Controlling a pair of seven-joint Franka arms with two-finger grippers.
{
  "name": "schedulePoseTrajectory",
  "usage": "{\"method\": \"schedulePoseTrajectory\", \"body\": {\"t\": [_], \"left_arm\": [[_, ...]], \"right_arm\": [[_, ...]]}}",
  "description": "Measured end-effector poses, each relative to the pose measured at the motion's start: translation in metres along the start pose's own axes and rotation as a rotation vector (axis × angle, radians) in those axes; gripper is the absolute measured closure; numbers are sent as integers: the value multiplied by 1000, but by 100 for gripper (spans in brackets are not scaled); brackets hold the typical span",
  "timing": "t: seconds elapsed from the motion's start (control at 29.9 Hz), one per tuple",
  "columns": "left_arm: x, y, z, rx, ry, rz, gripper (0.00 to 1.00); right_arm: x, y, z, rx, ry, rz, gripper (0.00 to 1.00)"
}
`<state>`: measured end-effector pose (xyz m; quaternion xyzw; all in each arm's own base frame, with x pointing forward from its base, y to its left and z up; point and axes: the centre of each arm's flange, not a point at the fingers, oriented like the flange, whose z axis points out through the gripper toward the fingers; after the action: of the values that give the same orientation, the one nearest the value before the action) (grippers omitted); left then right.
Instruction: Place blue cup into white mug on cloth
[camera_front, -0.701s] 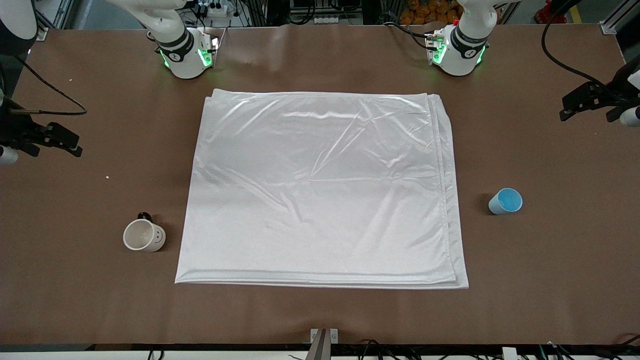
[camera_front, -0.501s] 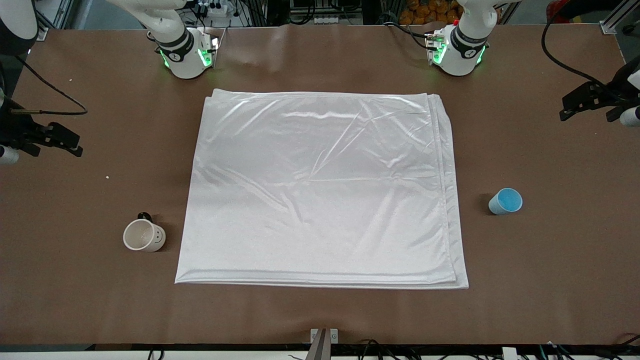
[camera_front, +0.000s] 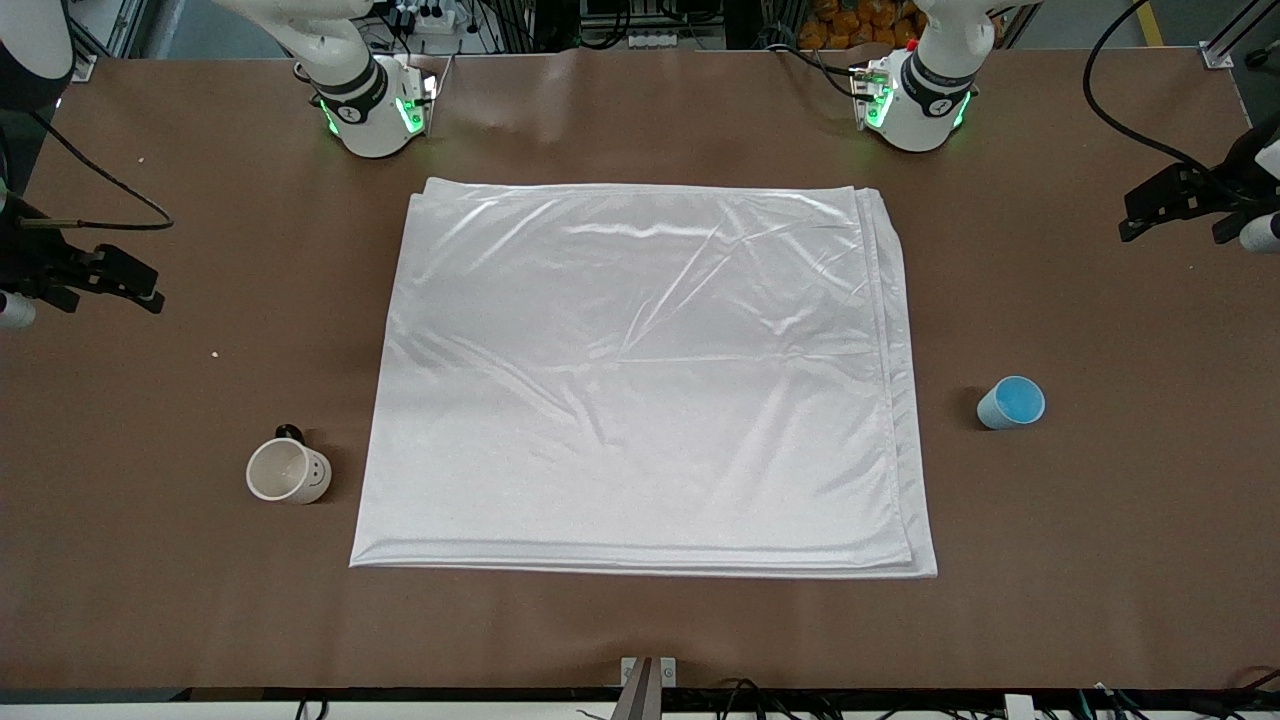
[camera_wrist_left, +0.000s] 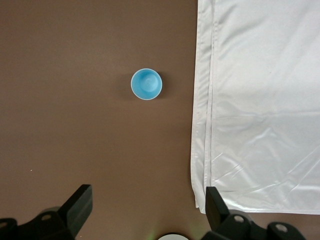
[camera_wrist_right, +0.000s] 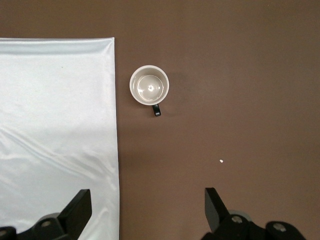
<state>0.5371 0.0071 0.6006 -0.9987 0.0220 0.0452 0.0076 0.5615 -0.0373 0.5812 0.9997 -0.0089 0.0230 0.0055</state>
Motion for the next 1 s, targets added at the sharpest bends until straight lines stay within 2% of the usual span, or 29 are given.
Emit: {"method": "schedulePoseTrajectory", "body": {"t": [0.23,0.5,0.77,1.0], "left_arm": [[23,-6,39,14,-65,2,0],[59,-12,97,23,-106,8,0],[90,-16,161,7,-144,12,0],[107,-20,202,-3,-159,11,0]], "right_arm": [[0,-1,0,2,0,-1,0],[0,-5,-1,5,2,-7,0],[1,-7,2,45,0,2,0],[13,-2,39,49,-49,12,0]]}}
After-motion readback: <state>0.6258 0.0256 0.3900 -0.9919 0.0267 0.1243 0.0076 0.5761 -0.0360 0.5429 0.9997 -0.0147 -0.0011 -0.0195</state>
